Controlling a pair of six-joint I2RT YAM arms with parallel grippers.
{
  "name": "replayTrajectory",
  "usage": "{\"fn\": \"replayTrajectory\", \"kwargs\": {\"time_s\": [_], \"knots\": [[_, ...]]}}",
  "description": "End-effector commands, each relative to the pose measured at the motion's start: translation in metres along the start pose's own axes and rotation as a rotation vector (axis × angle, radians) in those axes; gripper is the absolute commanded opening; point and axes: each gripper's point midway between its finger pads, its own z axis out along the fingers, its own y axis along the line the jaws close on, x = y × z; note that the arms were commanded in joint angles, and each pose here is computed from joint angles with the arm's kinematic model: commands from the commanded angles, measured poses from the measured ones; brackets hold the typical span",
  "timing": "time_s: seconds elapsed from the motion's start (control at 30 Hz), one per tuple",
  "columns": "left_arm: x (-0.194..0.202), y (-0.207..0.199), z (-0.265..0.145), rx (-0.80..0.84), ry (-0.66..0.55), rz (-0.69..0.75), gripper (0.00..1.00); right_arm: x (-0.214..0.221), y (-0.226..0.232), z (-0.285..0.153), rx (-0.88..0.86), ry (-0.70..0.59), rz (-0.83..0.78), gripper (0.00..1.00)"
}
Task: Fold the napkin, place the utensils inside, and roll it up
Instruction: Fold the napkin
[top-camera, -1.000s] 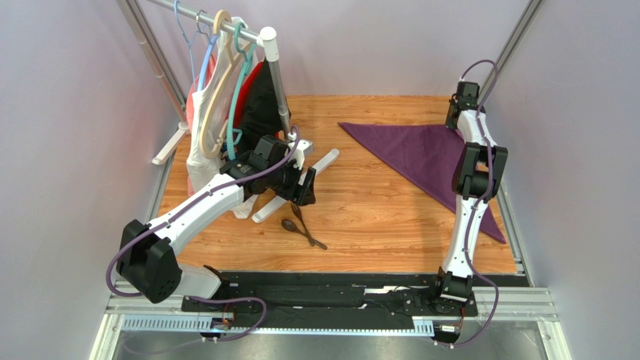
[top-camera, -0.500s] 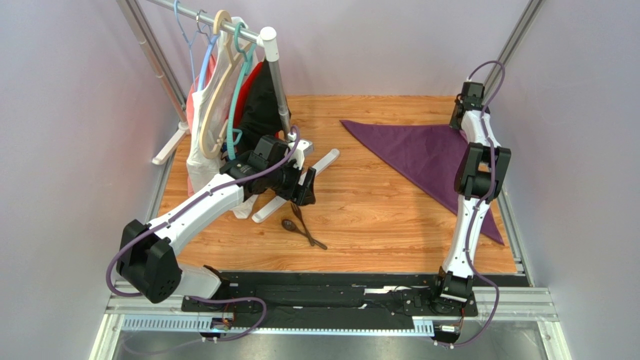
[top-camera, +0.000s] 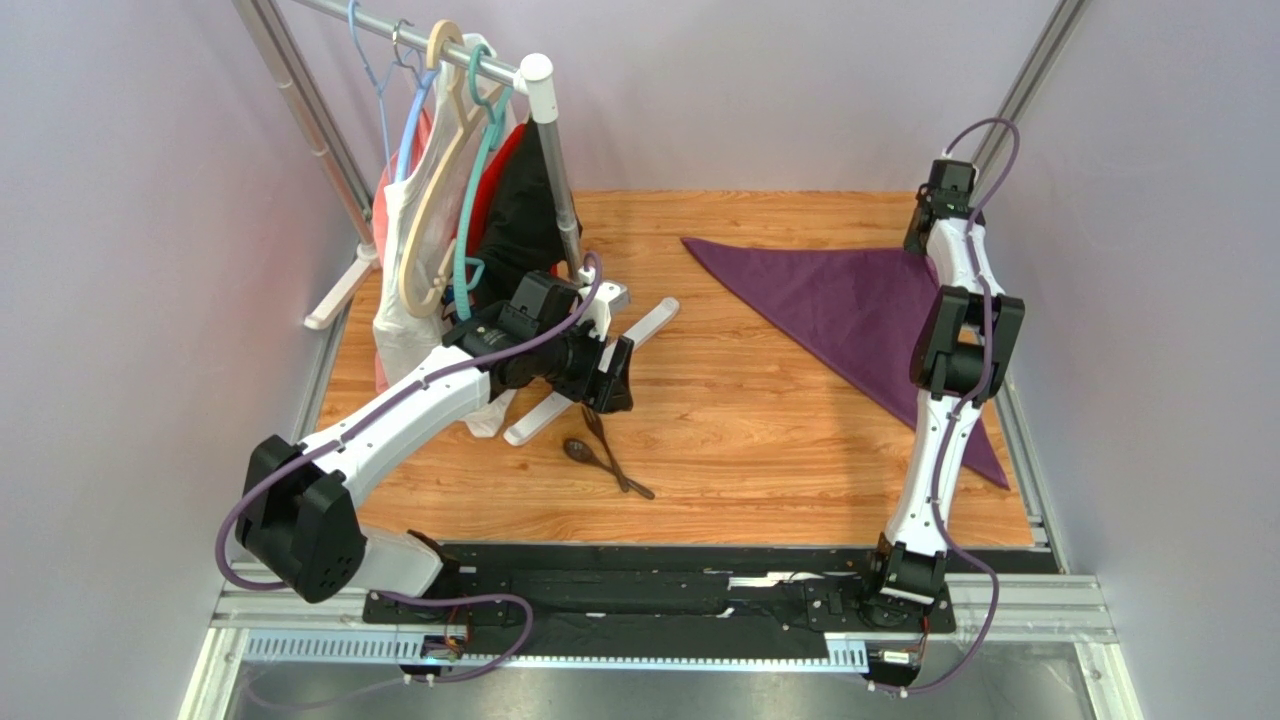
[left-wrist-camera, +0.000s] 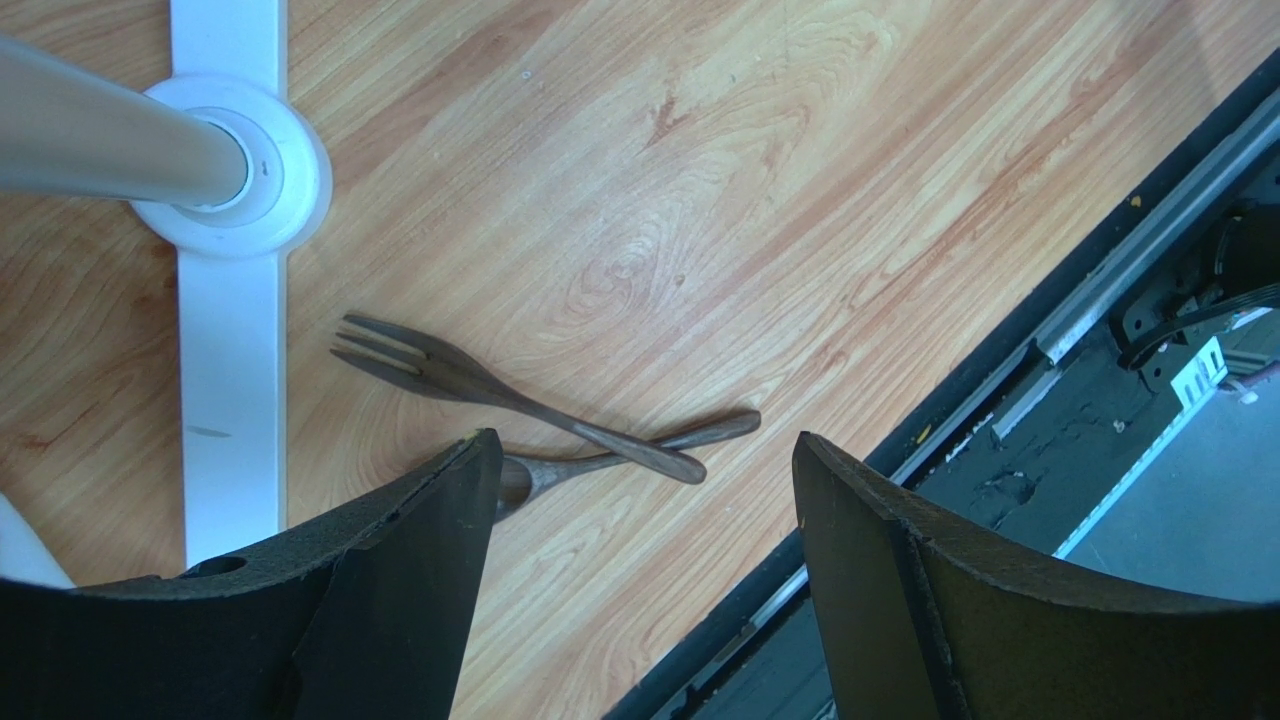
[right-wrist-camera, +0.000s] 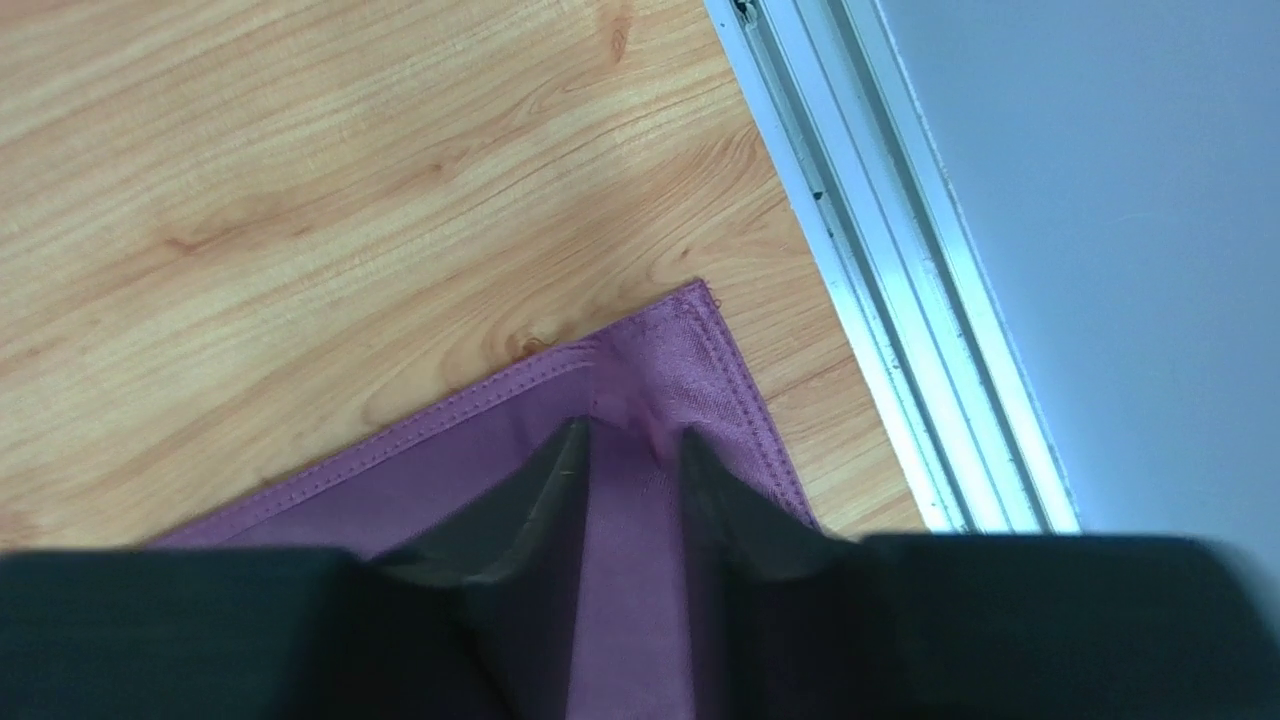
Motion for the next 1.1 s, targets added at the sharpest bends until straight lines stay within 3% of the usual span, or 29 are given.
{"fn": "replayTrajectory", "kwargs": {"time_s": [0.0, 0.07, 0.1, 0.27, 0.37, 0.4, 0.43, 0.5, 0.53, 0.63, 0.7, 0.83, 0.93, 1.07], "knots": [[-0.015, -0.004, -0.006, 0.019, -0.037, 0.023, 0.80, -0.014, -0.013, 0.000, 0.040, -0.032, 0.041, 0.52], [-0.015, -0.004, -0.007, 0.017, -0.039, 0.025, 0.80, -0.019, -0.017, -0.006, 0.055, -0.041, 0.034, 0.58], [-0.016, -0.004, -0.007, 0.018, -0.041, 0.026, 0.80, -0.021, -0.020, -0.009, 0.067, -0.045, 0.029, 0.66], [-0.015, -0.006, -0.008, 0.028, -0.040, 0.025, 0.80, -0.048, -0.030, -0.049, 0.079, -0.121, 0.005, 0.68], [-0.016, -0.008, -0.009, 0.032, -0.043, 0.023, 0.80, -0.036, -0.018, -0.065, -0.006, -0.115, -0.016, 0.66], [-0.017, -0.008, -0.010, 0.033, -0.050, 0.026, 0.80, -0.053, -0.009, -0.091, -0.062, -0.167, -0.012, 0.65], [-0.017, -0.008, -0.011, 0.032, -0.053, 0.027, 0.80, -0.024, -0.004, -0.090, -0.084, -0.109, -0.026, 0.65], [-0.018, -0.007, -0.012, 0.025, -0.058, 0.026, 0.80, -0.032, 0.020, -0.131, -0.186, -0.174, -0.037, 0.63], [-0.019, -0.008, -0.014, 0.023, -0.064, 0.027, 0.80, 0.005, 0.027, -0.133, -0.217, -0.114, -0.053, 0.62], [-0.020, -0.008, -0.015, 0.023, -0.070, 0.027, 0.80, 0.021, 0.063, -0.180, -0.343, -0.157, -0.105, 0.59], [-0.020, -0.009, -0.016, 0.024, -0.073, 0.025, 0.80, 0.068, 0.085, -0.194, -0.385, -0.107, -0.170, 0.56], [-0.020, -0.011, -0.018, 0.030, -0.079, 0.024, 0.80, 0.119, 0.106, -0.220, -0.378, -0.086, -0.305, 0.50], [-0.020, -0.012, -0.020, 0.036, -0.089, 0.026, 0.80, 0.146, 0.108, -0.225, -0.381, -0.019, -0.276, 0.46], [-0.023, -0.011, -0.026, 0.016, -0.108, 0.029, 0.80, 0.174, 0.130, -0.266, -0.481, -0.006, -0.295, 0.45]]}}
